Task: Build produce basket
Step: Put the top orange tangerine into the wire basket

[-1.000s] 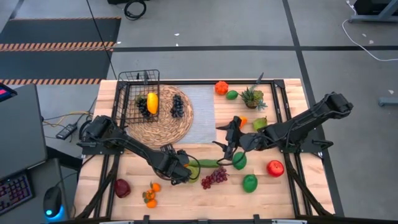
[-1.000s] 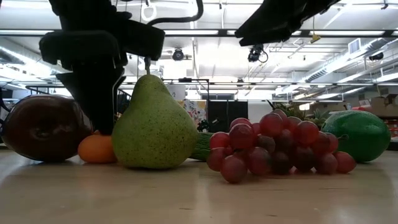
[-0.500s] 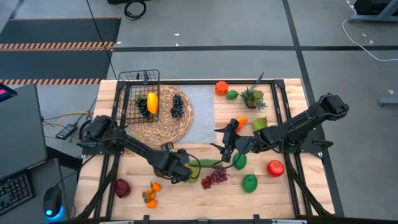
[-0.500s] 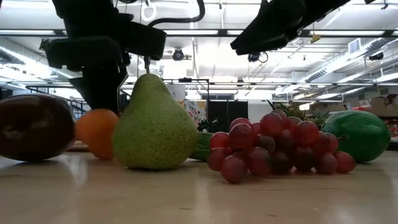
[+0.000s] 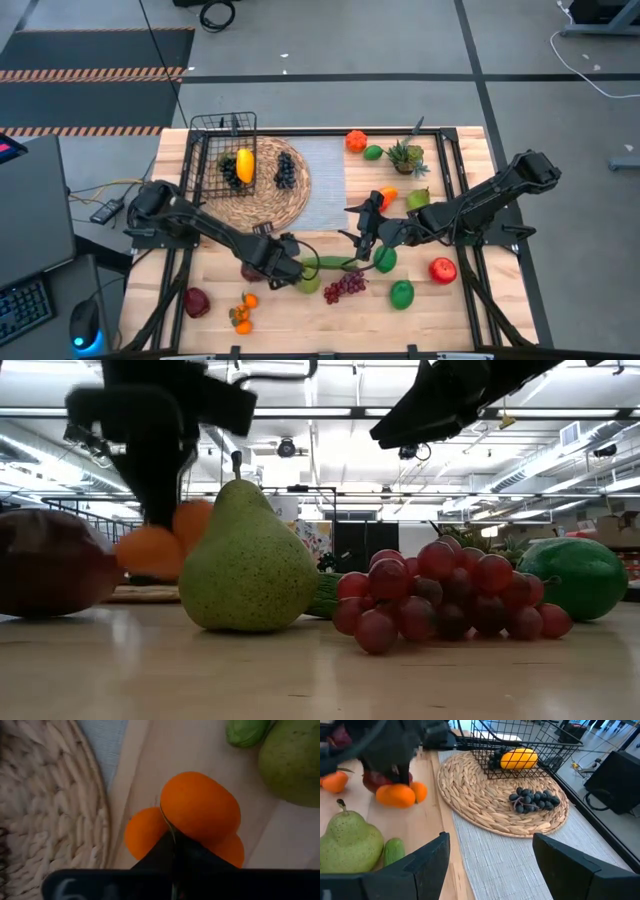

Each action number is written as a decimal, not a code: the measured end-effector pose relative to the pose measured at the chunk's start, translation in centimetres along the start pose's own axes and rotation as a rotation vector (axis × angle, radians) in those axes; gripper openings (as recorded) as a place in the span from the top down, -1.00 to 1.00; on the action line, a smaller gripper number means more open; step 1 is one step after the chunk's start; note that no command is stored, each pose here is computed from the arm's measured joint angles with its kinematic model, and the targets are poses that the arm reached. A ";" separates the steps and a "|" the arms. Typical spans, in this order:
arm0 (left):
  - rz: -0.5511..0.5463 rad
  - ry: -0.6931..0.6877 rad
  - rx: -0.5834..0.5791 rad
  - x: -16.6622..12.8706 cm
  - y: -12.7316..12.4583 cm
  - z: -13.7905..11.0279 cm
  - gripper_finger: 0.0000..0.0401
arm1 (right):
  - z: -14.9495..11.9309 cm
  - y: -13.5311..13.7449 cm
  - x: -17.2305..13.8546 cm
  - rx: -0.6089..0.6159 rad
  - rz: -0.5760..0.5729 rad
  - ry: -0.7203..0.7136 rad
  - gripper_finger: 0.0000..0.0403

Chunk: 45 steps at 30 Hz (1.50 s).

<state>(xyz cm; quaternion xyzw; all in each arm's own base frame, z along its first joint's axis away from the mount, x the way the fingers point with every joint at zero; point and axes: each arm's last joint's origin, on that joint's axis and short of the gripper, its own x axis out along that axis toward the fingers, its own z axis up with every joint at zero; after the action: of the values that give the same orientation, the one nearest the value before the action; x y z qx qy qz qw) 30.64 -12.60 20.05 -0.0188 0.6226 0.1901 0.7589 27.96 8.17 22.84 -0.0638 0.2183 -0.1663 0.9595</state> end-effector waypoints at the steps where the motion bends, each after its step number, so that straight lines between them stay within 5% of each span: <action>1: 0.001 -0.008 -0.002 -0.5 0.2 0.1 0.91 | 0.0 0.0 0.0 0.001 0.000 -0.001 -0.43; 16: 0.379 0.082 0.068 -5.8 7.4 0.9 0.90 | -0.3 0.0 0.0 0.000 -0.003 0.007 -0.43; 34: 0.428 0.086 -0.105 -8.4 19.7 1.8 0.92 | -1.5 -0.3 0.3 0.012 -0.007 -0.006 -0.43; 45: 0.452 0.161 -0.163 -8.2 24.5 1.4 0.88 | -1.6 -0.3 0.3 0.010 -0.007 0.008 -0.43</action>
<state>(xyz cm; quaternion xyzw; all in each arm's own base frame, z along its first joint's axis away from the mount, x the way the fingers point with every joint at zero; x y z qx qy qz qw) 23.06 8.35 33.25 0.0448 0.6518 0.4025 0.6411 27.40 7.74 21.30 -0.0591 0.2209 -0.1708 0.9584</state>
